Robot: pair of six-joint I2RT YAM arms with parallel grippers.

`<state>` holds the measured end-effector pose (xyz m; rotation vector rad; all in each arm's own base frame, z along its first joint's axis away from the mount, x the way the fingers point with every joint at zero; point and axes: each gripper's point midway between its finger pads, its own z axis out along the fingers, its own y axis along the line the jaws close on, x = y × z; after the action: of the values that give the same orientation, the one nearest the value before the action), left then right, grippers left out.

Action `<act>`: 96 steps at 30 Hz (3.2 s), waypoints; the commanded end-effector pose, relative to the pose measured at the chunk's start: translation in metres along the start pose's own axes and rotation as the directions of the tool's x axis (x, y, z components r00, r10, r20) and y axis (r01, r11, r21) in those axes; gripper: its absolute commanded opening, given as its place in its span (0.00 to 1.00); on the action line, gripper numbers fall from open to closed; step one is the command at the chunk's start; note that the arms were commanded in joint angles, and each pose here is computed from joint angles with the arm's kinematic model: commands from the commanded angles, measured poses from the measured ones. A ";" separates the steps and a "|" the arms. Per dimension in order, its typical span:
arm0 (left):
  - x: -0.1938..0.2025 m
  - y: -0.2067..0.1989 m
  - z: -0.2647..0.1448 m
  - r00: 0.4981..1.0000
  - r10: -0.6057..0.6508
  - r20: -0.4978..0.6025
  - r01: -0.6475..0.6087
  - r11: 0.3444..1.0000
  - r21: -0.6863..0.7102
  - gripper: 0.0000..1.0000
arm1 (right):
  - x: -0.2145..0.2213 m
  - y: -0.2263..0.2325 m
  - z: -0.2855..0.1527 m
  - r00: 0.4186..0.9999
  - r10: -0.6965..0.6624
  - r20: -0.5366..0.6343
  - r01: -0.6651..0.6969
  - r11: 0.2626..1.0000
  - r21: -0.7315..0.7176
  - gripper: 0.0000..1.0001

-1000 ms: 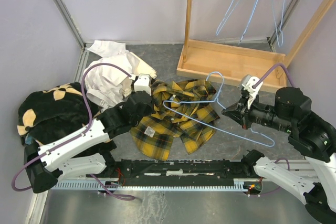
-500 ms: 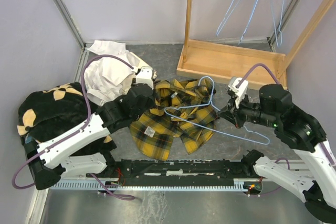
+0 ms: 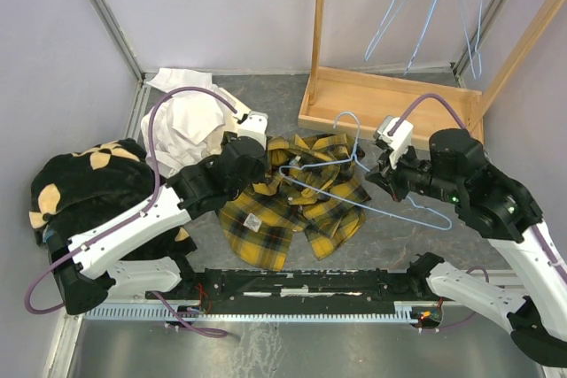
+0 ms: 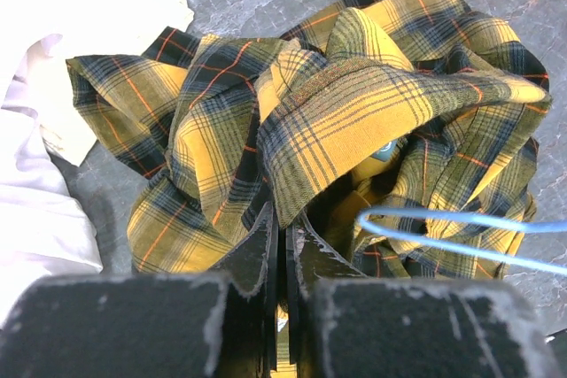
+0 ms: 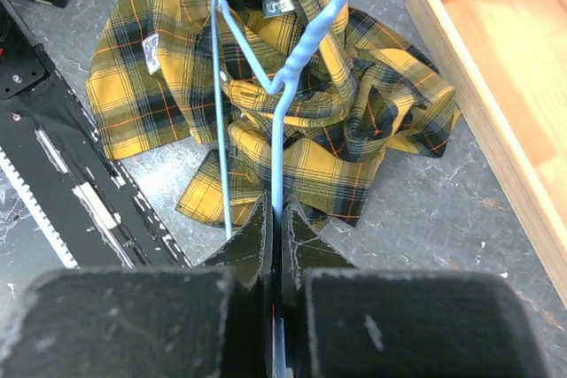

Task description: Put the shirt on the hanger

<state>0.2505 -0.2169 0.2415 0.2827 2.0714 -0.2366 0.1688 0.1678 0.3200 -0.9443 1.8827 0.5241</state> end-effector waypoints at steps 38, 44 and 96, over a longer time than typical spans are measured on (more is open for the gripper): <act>-0.103 -0.030 -0.022 0.979 0.173 0.104 -0.181 0.980 0.076 0.03 | -0.055 0.014 0.075 0.980 0.110 0.167 -0.078 0.980 -0.185 0.00; -0.107 -0.039 -0.027 0.972 0.216 0.089 -0.225 0.968 0.111 0.03 | -0.082 -0.005 0.077 0.951 0.111 0.290 -0.089 0.992 -0.091 0.00; -0.171 -0.065 -0.097 0.932 -0.119 0.342 0.025 0.963 0.267 0.62 | -0.189 -0.061 0.020 0.434 0.296 0.851 -0.416 0.904 -0.102 0.00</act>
<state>0.2306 -0.2716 0.4222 0.4377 1.7617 -0.4915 0.2901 0.2404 0.3983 -0.1839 1.3760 0.8688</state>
